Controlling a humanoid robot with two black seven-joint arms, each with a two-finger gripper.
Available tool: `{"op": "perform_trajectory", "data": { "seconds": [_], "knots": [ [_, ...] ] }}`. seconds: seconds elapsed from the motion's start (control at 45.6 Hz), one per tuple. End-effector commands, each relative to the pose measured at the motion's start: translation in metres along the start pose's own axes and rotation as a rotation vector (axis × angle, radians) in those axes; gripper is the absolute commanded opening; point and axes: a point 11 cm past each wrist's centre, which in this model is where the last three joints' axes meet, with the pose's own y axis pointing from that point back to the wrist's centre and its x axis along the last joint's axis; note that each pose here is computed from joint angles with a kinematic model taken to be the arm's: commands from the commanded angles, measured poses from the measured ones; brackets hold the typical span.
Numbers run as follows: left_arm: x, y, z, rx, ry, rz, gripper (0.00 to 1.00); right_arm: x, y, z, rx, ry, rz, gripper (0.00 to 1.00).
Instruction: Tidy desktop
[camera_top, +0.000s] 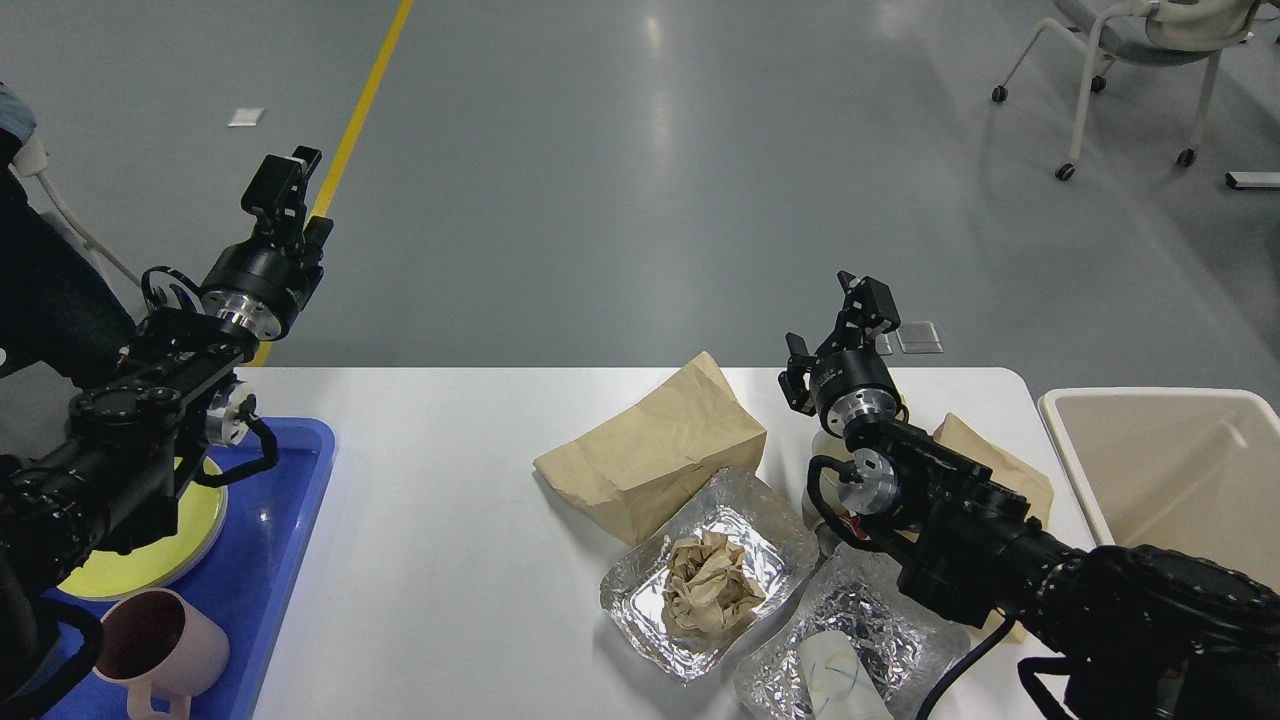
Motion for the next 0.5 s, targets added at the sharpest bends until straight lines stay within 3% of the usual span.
{"op": "perform_trajectory", "data": {
  "seconds": [0.0,0.482],
  "knots": [
    [-0.005,0.006,0.006,-0.138,-0.002,0.019,0.96,0.0,0.0,0.0,0.0,0.0,0.0,1.0],
    [-0.014,0.018,-0.011,-0.153,-0.019,0.044,0.97,0.0,0.0,0.0,0.0,-0.001,0.001,1.0]
  ]
}}
